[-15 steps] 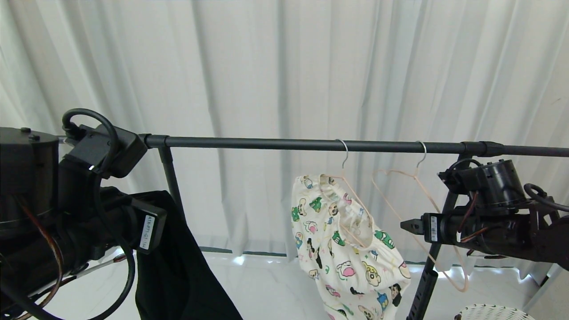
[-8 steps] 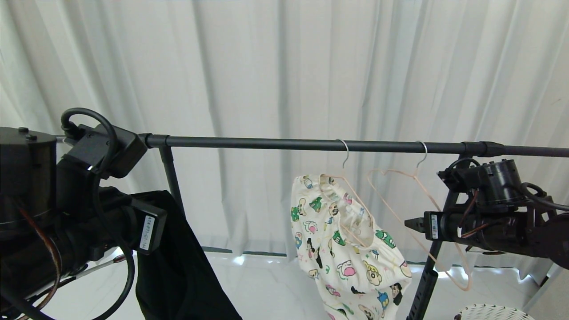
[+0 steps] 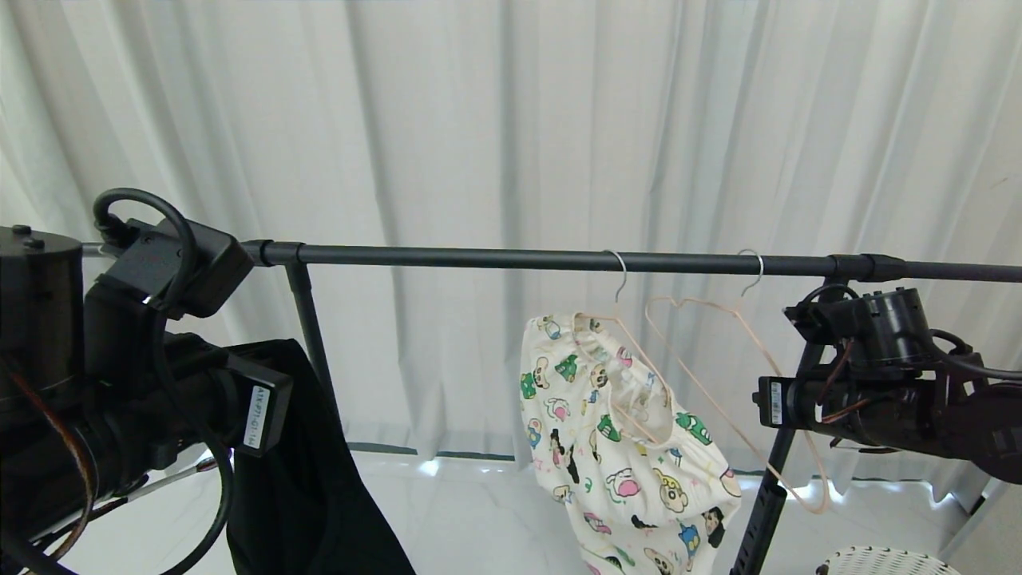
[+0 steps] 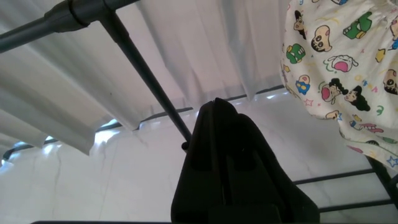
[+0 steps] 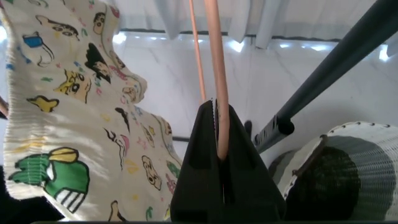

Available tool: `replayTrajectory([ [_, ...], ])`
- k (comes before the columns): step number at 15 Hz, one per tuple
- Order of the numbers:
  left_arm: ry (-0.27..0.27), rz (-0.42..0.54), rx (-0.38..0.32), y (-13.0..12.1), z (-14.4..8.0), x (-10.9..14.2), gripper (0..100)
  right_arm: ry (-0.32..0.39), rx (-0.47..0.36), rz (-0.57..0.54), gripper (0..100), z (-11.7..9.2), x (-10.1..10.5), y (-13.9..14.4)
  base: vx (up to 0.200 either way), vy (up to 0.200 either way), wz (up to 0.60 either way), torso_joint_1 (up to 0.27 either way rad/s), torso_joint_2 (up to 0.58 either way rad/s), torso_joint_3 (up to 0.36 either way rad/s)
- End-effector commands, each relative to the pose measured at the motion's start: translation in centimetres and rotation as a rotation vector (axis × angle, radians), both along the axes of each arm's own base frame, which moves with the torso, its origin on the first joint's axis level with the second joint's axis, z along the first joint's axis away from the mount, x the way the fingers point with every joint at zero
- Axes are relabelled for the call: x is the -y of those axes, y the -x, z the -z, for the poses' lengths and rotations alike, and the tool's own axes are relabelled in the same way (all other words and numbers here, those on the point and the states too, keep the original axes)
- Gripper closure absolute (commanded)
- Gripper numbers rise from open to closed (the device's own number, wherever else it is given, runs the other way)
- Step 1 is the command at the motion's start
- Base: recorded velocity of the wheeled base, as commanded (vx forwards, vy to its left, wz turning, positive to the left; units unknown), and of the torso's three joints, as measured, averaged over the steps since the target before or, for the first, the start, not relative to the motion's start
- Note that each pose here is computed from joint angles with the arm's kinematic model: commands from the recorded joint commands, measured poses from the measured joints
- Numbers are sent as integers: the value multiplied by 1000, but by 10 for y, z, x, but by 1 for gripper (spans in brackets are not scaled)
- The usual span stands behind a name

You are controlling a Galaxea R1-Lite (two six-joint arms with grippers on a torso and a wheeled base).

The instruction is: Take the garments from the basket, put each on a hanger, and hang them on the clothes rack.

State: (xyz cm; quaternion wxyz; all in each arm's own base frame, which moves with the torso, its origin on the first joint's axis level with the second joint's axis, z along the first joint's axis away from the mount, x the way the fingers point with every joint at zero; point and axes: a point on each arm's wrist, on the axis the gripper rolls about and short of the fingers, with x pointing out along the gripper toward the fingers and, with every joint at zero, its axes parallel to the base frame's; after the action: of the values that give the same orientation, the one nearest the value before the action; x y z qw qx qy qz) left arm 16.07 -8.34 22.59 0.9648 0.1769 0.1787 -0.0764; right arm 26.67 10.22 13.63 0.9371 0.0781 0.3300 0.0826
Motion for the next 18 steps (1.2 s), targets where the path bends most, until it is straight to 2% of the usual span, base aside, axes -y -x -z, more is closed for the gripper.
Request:
replayTrajectory([
  [1,1,0,2,0,-1,0,100,-8,26,0,100,-6,1,1,0,0,0,0,0,0],
  [4,6,0,10,3,-2,-1,100,-28,81,-4,100,-21,4,13,0,0,0,0,0,0],
  [6,4,2,6,3,0,-2,100,-16,106,-18,100,-27,9,25,0,0,0,0,0,0],
  [9,1,1,5,4,0,-2,100,-40,196,-23,100,-26,13,35,0,0,0,0,0,0],
  [12,-9,-21,10,5,1,-4,100,39,283,-79,100,-19,23,57,0,0,0,0,0,0],
  [14,-14,-34,12,6,1,-5,100,36,317,-81,100,-26,29,73,0,0,0,0,0,0],
  [16,-19,-35,5,12,6,-8,100,33,336,-81,100,-31,34,87,0,0,0,0,0,0],
  [18,-23,-32,13,17,6,-11,100,63,295,-90,100,-32,40,102,-100,0,0,1,1,1],
])
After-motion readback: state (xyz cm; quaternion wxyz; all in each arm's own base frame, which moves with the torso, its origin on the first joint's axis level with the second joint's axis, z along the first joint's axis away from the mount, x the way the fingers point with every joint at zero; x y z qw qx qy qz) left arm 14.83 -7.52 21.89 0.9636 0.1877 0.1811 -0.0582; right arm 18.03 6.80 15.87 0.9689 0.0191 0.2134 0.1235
